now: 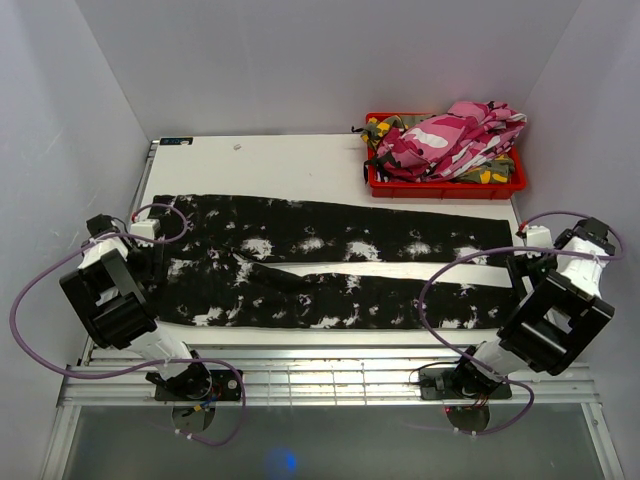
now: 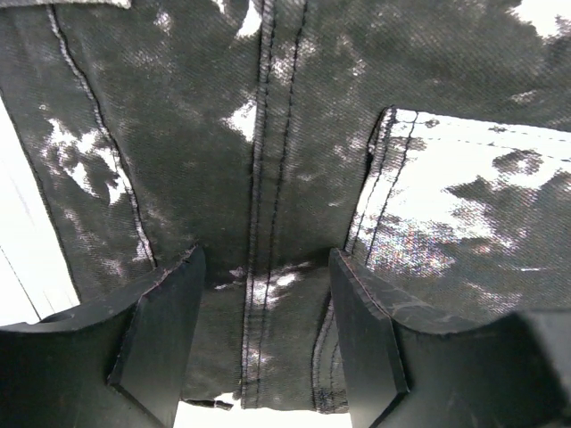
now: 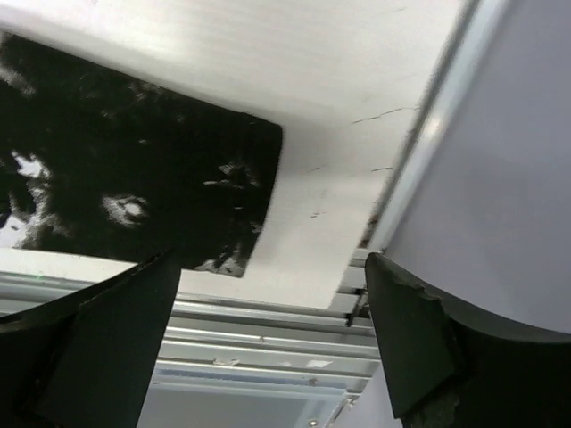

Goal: Fold and stack the trousers
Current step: Flatten the trousers out

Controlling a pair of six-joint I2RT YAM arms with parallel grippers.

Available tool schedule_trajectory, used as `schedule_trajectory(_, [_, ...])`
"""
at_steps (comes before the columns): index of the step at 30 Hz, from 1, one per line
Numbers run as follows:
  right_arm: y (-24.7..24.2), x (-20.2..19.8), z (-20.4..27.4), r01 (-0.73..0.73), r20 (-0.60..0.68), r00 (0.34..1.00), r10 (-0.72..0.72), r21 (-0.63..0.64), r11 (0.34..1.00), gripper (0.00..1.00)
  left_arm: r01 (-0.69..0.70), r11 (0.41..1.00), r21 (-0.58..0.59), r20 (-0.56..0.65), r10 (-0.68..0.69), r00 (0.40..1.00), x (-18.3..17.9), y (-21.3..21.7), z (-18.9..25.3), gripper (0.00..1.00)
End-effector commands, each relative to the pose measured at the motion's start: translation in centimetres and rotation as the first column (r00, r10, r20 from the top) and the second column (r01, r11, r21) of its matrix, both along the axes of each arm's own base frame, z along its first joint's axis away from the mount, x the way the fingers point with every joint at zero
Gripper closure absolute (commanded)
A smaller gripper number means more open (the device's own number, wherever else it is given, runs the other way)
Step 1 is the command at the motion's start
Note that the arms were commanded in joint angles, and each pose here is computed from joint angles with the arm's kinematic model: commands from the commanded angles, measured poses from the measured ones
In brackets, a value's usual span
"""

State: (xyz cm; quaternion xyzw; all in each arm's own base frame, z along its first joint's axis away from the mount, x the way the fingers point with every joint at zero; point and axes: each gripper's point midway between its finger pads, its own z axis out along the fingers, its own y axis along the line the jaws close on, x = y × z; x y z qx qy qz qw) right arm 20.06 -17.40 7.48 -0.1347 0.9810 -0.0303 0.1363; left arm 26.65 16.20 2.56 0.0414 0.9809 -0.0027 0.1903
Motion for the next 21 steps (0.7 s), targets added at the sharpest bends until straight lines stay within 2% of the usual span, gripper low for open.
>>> schedule_trajectory(1, [2.3, -1.9, -2.1, 0.027, -0.078, 0.997, -0.018, 0.114, 0.993, 0.1, 0.023, 1.0, -0.021, 0.037, -0.022, 0.999, 0.5, -0.5, 0.4, 0.32])
schedule_trajectory(7, [2.7, -0.4, -5.2, 0.114, -0.107, 0.99, -0.092, 0.224, 0.968, 0.13, 0.021, 0.999, -0.024, 0.043, -0.02, 0.999, 0.6, -0.5, 0.5, 0.32])
schedule_trajectory(8, [3.0, -0.3, -5.3, 0.137, -0.116, 0.987, -0.111, 0.244, 0.96, 0.19, 0.02, 0.999, -0.028, 0.037, -0.019, 0.999, 0.5, -0.6, 0.3, 0.32])
schedule_trajectory(10, [4.0, -0.4, -5.5, 0.143, -0.138, 0.985, -0.104, 0.311, 0.939, 0.33, 0.017, 0.999, -0.034, 0.037, -0.016, 0.999, 0.5, -0.7, 0.2, 0.32])
schedule_trajectory(11, [4.3, -0.6, -5.5, 0.143, -0.148, 0.984, -0.099, 0.325, 0.935, 0.55, 0.016, 0.999, -0.035, 0.036, -0.015, 0.999, 0.4, -0.8, 0.1, 0.32])
schedule_trajectory(14, [4.5, -0.5, -3.7, 0.12, -0.125, 0.989, -0.08, 0.361, 0.925, 0.92, 0.009, 0.999, -0.04, 0.028, -0.008, 1.0, 0.1, -1.0, -0.2, 0.33])
schedule_trajectory(19, [2.5, 3.2, 4.4, -0.032, 0.1, 0.995, 0.004, 0.284, 0.958, 0.92, -0.017, 0.999, -0.041, 0.007, 0.017, 1.0, -0.1, -0.6, -1.0, 0.39])
schedule_trajectory(21, [1.7, 2.8, 5.1, -0.091, 0.111, 0.992, 0.069, 0.211, 0.973, 0.92, -0.033, 0.999, -0.039, 0.007, 0.033, 0.999, -0.1, -0.1, -1.0, 0.43])
